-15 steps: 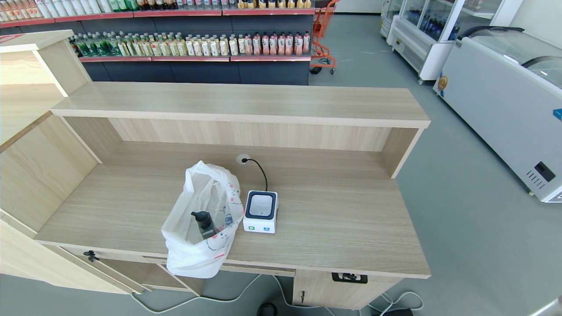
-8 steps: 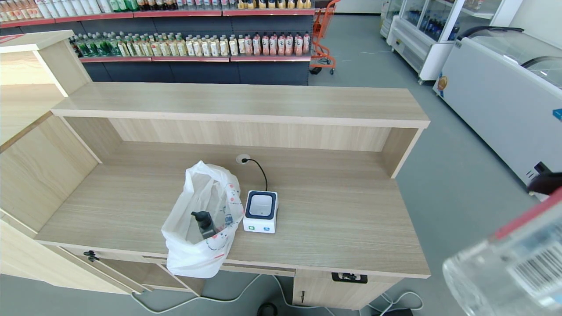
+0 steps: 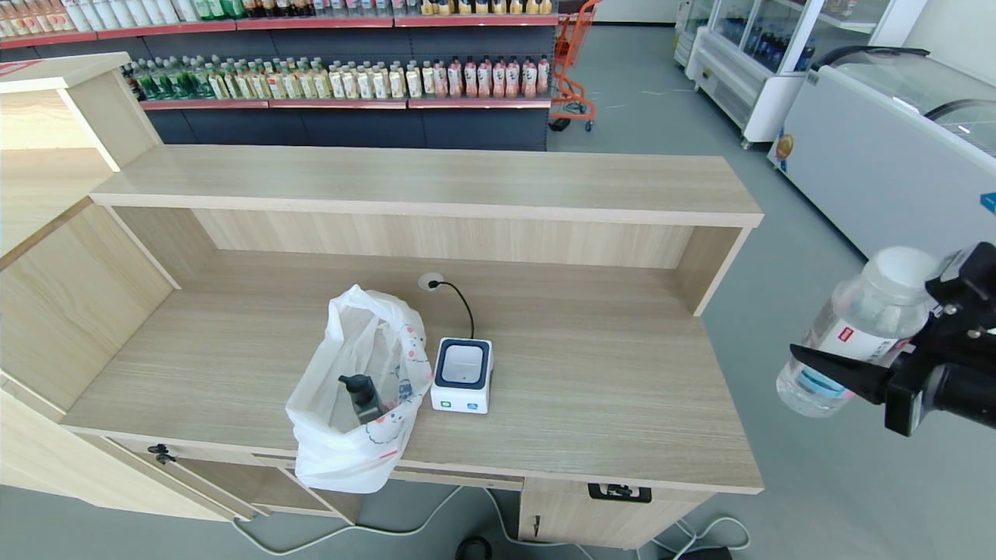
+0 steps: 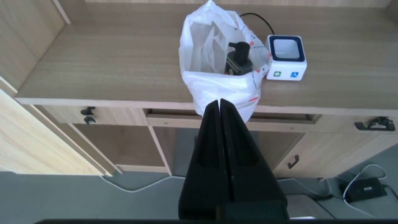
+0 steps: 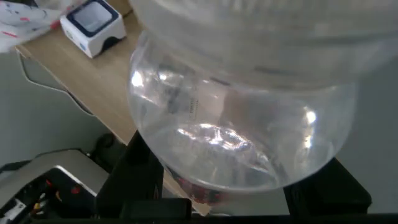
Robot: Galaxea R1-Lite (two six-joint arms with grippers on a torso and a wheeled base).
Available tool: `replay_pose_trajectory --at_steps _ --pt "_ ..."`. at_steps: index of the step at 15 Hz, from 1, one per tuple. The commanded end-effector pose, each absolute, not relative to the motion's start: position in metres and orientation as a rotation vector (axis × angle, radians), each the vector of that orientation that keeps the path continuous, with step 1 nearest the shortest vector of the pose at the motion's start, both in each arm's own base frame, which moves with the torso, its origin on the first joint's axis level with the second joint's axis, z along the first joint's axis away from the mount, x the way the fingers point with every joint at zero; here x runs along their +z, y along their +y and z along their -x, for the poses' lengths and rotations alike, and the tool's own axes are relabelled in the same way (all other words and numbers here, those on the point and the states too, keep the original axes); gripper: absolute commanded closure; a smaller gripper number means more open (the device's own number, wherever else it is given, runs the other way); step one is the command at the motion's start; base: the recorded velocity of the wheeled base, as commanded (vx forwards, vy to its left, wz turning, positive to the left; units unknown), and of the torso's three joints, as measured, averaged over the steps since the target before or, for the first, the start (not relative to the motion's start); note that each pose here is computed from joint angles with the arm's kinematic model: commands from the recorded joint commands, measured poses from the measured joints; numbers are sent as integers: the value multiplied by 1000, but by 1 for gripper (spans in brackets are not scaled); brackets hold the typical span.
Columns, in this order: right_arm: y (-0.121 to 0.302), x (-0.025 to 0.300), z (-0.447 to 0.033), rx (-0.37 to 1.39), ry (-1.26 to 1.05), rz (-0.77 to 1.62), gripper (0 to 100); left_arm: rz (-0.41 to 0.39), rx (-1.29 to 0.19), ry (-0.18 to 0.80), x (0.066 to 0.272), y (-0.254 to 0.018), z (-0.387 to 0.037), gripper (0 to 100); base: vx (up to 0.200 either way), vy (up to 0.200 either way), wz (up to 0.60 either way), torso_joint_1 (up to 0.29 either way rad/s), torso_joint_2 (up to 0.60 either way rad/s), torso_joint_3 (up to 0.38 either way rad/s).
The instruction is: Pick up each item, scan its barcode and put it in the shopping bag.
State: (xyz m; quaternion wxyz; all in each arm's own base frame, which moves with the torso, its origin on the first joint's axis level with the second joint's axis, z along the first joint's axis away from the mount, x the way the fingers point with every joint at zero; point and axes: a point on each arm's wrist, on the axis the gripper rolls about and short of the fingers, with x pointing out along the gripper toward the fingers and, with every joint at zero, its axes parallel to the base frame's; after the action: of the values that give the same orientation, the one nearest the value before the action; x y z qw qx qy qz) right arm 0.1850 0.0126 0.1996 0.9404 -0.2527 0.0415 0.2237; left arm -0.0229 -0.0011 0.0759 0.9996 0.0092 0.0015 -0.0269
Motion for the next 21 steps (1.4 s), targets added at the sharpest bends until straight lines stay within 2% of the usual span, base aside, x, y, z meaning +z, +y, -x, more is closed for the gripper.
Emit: replay_pose_trajectory --at_steps 1,5,10,19,21 --pt "10 184 -203 383 172 614 100 -18 -54 3 76 -1 23 100 0 0 0 0 0 0" --pt "10 173 -232 334 100 800 100 -18 -54 3 76 -1 23 100 0 0 0 0 0 0" --pt "10 164 -237 342 87 871 100 -18 -54 3 76 -1 23 100 0 0 0 0 0 0" --pt "13 171 -233 346 43 914 100 -17 -54 4 75 -1 23 100 0 0 0 0 0 0" --pt "13 170 -232 348 48 915 100 -17 -54 3 76 -1 23 100 0 200 0 5 2 2"
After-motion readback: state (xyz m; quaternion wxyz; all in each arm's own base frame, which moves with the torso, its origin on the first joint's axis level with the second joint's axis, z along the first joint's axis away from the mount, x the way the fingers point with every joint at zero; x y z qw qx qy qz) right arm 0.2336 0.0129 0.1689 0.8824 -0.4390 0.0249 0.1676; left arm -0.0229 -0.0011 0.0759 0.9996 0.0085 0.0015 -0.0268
